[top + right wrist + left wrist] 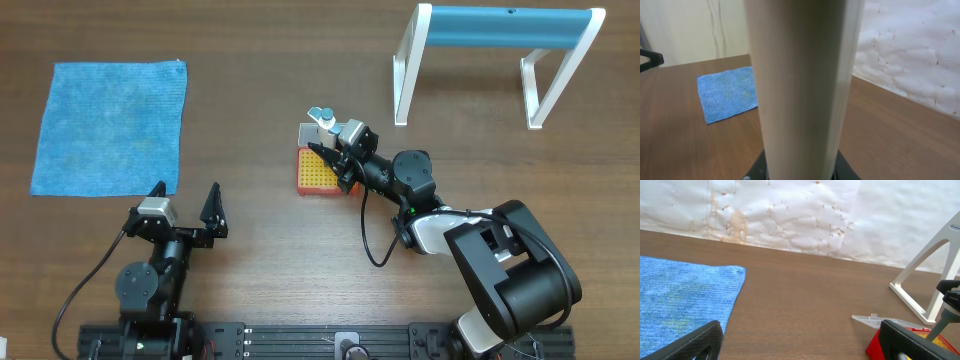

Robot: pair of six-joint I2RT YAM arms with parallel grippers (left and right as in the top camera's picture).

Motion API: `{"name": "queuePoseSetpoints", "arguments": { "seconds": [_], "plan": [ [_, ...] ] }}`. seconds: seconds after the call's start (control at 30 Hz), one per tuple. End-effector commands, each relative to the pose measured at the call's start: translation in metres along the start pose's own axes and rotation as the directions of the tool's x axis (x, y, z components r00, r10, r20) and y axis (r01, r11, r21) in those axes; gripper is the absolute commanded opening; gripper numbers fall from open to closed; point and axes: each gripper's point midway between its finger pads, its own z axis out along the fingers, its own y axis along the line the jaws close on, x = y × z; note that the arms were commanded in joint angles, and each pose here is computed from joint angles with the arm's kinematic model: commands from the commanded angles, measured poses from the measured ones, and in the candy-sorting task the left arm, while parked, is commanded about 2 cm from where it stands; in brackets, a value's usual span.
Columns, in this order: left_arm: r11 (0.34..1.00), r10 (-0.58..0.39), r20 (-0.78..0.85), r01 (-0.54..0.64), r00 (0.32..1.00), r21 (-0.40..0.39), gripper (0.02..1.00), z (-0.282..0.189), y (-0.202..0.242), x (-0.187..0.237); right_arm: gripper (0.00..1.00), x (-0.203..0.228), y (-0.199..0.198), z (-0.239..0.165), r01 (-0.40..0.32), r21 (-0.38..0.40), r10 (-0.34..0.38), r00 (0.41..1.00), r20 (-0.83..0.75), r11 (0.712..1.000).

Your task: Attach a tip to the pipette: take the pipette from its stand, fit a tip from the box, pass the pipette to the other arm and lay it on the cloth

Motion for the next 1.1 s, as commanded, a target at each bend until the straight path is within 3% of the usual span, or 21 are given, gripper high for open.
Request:
{"name": "queuePoseSetpoints", "arguments": {
  "seconds": [0.03,0.37,0.47,0.73,0.8,0.9,1.0,1.1],
  "plan": [
    [1.0,0.008,-0.001,-0.008,1.0,-0.006,0.998,0.0,0.001,0.001,0.08,0.033,0.001,0.001,-0.056,-0.005,0.056,0.995,-0.078,0.998],
    [1.0,0.008,-0.001,-0.008,1.0,-0.006,0.996,0.0,0.001,0.001,0.08,0.048,0.006,-0.006,-0.075,-0.004,0.074,0.992,-0.107,0.997],
    [1.0,0.008,-0.001,-0.008,1.0,-0.006,0.996,0.0,0.001,0.001,0.08,0.015,0.002,-0.002,-0.009,-0.006,0.009,1.0,0.001,1.0],
    [1.0,0.008,-0.002,-0.008,1.0,-0.006,0.996,0.0,0.001,0.001,0.08,-0.07,-0.001,0.002,0.035,-0.009,-0.033,0.992,0.124,0.999],
    [1.0,0.008,-0.002,-0.008,1.0,-0.006,0.996,0.0,0.001,0.001,0.082,-0.094,0.005,0.002,0.034,-0.051,-0.028,0.993,0.115,0.998],
    [1.0,0.008,-0.002,-0.008,1.0,-0.006,0.996,0.0,0.001,0.001,0.082,-0.121,0.009,0.003,0.0,-0.084,0.005,0.998,0.061,0.996],
    [1.0,0.008,-0.001,-0.008,1.0,-0.006,0.996,0.0,0.001,0.001,0.08,-0.15,0.009,0.003,-0.103,-0.081,0.096,0.992,-0.084,0.991],
    [1.0,0.008,-0.002,-0.008,1.0,-0.006,0.996,0.0,0.001,0.001,0.08,-0.17,0.018,0.002,-0.157,-0.092,0.145,0.981,-0.13,0.983]
  ]
}}
